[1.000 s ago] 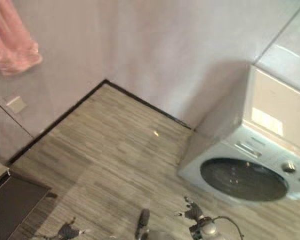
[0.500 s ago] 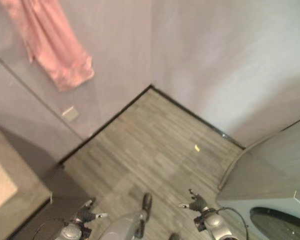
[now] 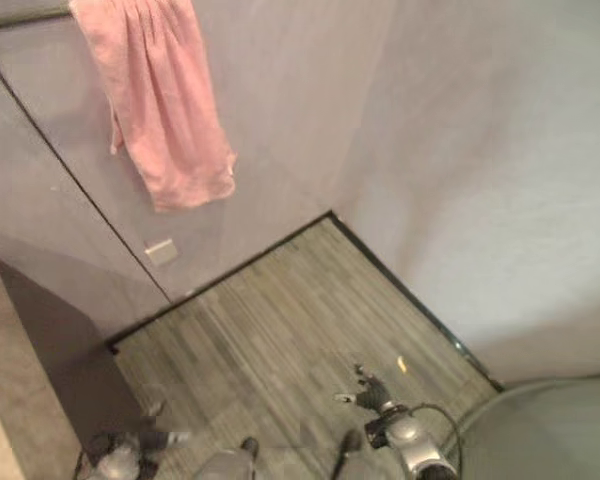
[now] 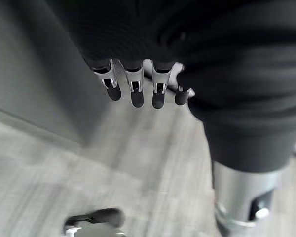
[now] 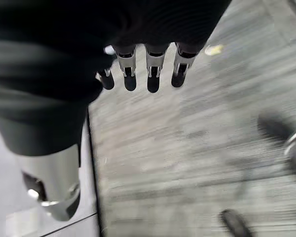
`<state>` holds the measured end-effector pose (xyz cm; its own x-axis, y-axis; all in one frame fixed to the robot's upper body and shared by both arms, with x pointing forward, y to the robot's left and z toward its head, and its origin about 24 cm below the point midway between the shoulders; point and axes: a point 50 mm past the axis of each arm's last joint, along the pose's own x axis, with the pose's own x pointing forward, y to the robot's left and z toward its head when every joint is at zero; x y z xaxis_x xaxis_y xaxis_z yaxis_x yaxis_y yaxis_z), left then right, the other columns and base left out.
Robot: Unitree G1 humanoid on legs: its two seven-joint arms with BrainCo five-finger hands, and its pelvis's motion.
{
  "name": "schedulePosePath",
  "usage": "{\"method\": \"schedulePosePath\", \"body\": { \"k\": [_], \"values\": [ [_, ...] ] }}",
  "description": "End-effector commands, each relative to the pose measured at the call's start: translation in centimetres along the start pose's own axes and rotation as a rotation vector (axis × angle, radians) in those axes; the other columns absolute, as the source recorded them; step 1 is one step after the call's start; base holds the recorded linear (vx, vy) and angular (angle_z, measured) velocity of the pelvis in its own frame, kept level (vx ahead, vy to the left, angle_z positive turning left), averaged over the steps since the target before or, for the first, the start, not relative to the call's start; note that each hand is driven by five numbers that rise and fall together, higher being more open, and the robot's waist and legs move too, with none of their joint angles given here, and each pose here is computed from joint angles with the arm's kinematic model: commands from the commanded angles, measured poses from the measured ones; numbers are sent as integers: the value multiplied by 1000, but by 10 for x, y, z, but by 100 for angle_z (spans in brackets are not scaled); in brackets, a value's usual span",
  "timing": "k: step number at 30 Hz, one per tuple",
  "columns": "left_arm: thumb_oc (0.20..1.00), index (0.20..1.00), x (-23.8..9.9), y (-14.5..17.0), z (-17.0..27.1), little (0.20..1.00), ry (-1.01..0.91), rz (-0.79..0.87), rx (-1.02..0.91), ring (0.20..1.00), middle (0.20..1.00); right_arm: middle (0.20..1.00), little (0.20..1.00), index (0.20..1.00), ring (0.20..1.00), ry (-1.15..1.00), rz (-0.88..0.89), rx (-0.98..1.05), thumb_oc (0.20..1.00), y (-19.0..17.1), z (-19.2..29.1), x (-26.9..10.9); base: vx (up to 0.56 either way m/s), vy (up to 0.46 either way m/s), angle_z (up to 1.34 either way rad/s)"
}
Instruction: Put brush and paste in cup on sink, flatten towel.
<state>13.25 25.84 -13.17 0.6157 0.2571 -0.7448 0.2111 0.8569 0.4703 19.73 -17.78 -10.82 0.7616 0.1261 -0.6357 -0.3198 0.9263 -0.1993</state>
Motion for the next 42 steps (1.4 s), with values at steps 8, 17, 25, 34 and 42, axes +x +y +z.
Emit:
{"method": "schedulePosePath", "body": {
  "k": [8, 17, 25, 34, 42],
  "values": [
    [1000, 1000, 2, 8, 19, 1000, -101, 52, -53, 1000, 1000, 1000, 1000, 1000, 1000, 8, -73, -74, 1000, -31, -12, -13, 137, -227, 50],
    [1000, 1000, 8, 0, 38, 1000, -128, 63, -105, 1000, 1000, 1000, 1000, 1000, 1000, 1, -116, -102, 1000, -39, -8, -12, 47, -95, 54],
    [1000, 1000, 5, -5, 25, 1000, -83, 57, -121, 1000, 1000, 1000, 1000, 1000, 1000, 57, -70, -137, 1000, -27, -19, -12, 57, 88, 26],
    [1000, 1000, -1, -1, 27, 1000, -143, 22, -67, 1000, 1000, 1000, 1000, 1000, 1000, 32, -48, -125, 1000, -17, -12, -6, 92, 146, 22],
    [1000, 1000, 0, 9, 47, 1000, -234, 50, -88, 1000, 1000, 1000, 1000, 1000, 1000, 7, 2, -212, 1000, -12, -2, -1, 206, -245, 83]
  ]
}}
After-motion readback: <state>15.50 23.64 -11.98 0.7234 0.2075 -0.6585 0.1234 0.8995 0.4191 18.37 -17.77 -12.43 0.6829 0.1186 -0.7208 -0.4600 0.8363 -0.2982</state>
